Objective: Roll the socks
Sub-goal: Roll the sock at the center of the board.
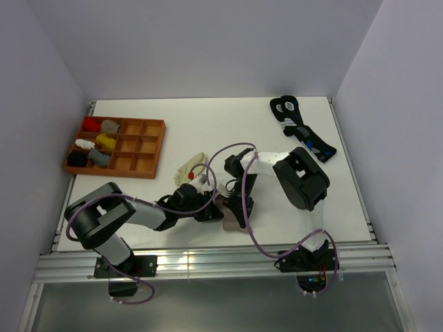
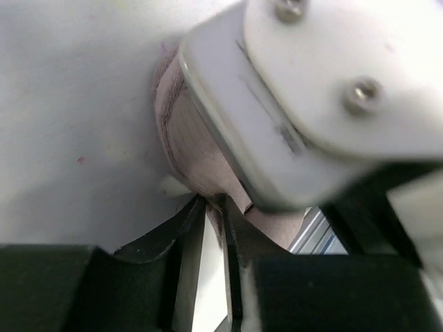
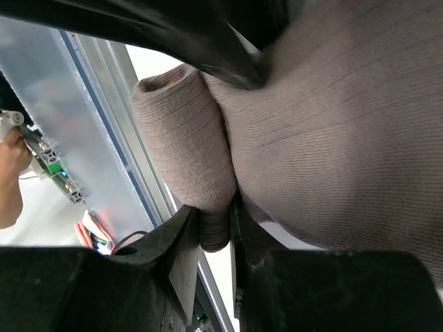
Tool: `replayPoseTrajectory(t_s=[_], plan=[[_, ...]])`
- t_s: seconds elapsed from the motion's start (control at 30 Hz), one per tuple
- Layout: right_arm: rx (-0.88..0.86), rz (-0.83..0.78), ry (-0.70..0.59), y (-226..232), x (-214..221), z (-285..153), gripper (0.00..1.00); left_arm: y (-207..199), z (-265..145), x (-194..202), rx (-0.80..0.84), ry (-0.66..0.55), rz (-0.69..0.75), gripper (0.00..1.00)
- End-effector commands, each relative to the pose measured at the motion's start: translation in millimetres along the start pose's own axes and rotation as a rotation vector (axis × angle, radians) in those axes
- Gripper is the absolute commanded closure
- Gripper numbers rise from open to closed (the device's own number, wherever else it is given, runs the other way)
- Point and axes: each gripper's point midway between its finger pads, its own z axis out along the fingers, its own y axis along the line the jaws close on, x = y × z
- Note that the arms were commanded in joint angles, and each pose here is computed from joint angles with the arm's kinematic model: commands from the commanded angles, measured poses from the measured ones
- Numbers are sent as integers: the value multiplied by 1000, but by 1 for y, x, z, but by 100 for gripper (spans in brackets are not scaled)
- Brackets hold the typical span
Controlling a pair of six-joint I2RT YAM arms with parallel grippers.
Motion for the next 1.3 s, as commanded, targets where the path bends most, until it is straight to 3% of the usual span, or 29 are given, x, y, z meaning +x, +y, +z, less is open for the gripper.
replayPoseTrajectory(t_s=[0.0,0.2,0.43,0.6,0.83,1.27], plan=[[192,7,49,-54,-7,19,90,-5,-8,8,31,9,190,73],[209,57,60,-60,-6,20,91,0,-31,11,29,-22,231,69],[214,96,83,-63,-4,21,91,-36,-52,5,100,-91,390,64],[211,92,88,-63,-3,22,91,-55,-44,-2,70,-80,539,53],[208,91,96,-63,-1,22,91,-62,-18,1,7,-42,692,46],[197,95,99,-62,1,23,91,-47,3,16,1,-19,693,45]])
